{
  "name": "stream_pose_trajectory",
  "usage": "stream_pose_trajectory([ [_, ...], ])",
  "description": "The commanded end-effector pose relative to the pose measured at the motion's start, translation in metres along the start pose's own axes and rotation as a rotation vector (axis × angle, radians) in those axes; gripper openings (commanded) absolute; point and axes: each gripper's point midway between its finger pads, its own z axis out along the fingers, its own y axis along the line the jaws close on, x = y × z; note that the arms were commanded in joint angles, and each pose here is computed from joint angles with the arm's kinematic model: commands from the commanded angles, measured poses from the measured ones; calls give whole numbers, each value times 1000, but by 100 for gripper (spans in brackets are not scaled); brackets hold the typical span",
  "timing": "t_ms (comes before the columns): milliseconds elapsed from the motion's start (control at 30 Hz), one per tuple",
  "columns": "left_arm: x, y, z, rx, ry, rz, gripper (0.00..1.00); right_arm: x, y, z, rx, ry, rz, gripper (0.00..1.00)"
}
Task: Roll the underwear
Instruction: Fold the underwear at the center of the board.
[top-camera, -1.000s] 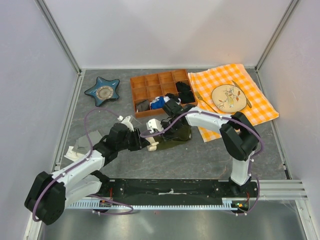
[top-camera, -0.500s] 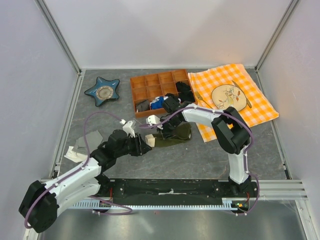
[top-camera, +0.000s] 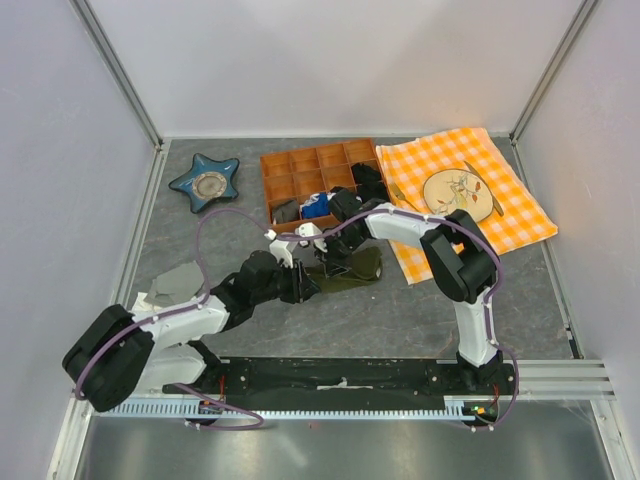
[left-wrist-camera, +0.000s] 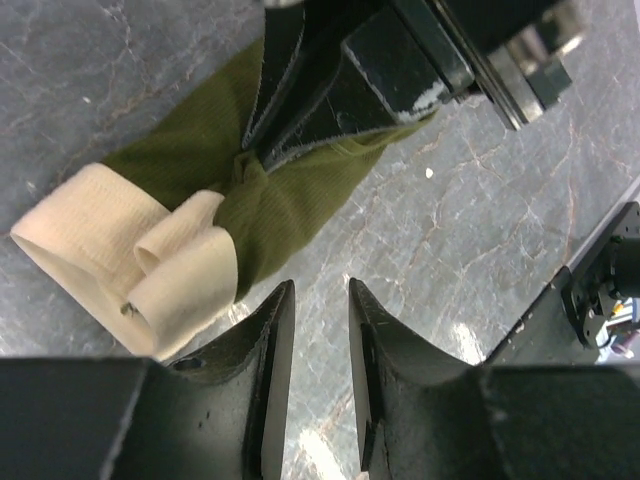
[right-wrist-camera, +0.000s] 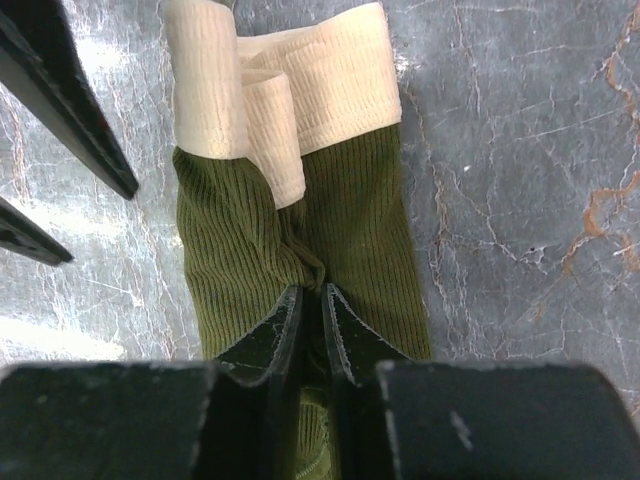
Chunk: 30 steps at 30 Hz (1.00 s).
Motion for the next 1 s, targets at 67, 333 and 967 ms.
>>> stream_pose_trajectory([
  [67,-51,-16,17,39,-178,89,34,3,-8,1,-4,-18,17,19],
  [333,-37,9,33,-51,-146,41,31,7,-9,2,-9,-21,33,19],
  [967,46,95,30,-316,53,-263,17,-7,-51,-51,257,-11,86,31],
])
